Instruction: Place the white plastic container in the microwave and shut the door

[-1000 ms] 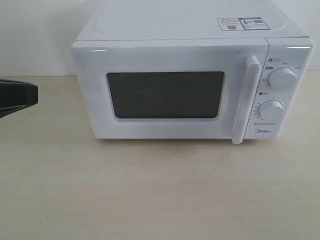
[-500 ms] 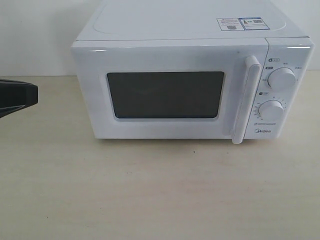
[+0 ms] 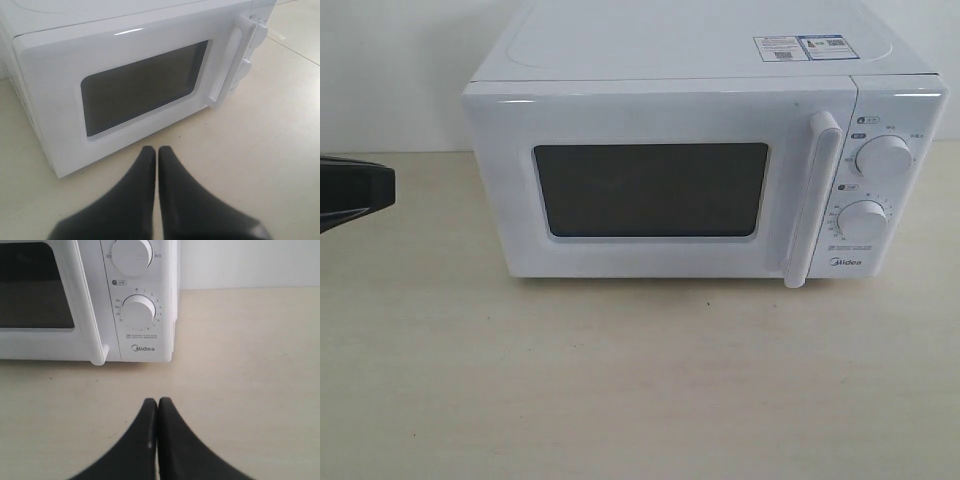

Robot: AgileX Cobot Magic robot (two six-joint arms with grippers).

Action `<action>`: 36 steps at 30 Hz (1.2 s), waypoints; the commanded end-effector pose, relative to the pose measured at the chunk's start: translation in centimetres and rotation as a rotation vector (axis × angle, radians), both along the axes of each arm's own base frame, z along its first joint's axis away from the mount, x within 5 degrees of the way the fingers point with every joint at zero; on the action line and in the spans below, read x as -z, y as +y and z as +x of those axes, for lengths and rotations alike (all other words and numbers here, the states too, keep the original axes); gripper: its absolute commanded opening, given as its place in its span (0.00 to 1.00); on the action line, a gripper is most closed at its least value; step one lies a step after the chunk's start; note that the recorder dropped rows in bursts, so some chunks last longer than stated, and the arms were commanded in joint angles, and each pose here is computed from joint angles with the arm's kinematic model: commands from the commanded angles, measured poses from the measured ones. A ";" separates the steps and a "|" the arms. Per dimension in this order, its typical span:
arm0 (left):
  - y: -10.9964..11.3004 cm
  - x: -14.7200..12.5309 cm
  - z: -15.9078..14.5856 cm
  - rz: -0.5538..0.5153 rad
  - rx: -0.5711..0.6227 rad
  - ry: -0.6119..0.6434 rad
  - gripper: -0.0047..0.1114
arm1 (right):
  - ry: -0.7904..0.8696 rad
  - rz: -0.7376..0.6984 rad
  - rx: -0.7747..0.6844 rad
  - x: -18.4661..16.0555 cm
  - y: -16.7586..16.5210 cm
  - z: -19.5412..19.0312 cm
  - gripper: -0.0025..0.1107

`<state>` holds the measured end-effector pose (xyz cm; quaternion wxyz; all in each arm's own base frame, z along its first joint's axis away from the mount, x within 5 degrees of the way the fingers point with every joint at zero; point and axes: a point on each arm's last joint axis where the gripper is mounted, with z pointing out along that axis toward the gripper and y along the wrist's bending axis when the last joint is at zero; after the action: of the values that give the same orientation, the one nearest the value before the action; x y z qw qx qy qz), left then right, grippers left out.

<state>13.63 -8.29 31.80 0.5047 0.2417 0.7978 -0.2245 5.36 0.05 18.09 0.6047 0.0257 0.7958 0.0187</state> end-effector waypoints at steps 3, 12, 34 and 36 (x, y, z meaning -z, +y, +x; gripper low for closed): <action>0.0 0.0 -0.1 -0.013 -0.006 0.000 0.08 | -0.010 -0.001 0.005 -0.1 0.0 0.0 0.02; 0.0 0.0 -0.1 -0.013 -0.006 0.000 0.08 | -0.010 -0.001 0.005 -0.1 0.0 0.0 0.02; 6.6 -3.5 -14.2 -0.620 -0.324 -0.554 0.08 | -0.010 -0.001 0.005 -0.1 0.0 0.0 0.02; 7.4 -5.0 -14.9 -0.830 -0.353 -0.579 0.08 | -0.035 -0.002 0.006 -0.3 0.0 0.0 0.02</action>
<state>-0.70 -1.63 35.74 0.7819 0.0038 0.5482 -0.2968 5.36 0.04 18.08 0.6044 0.0266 0.7960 0.0191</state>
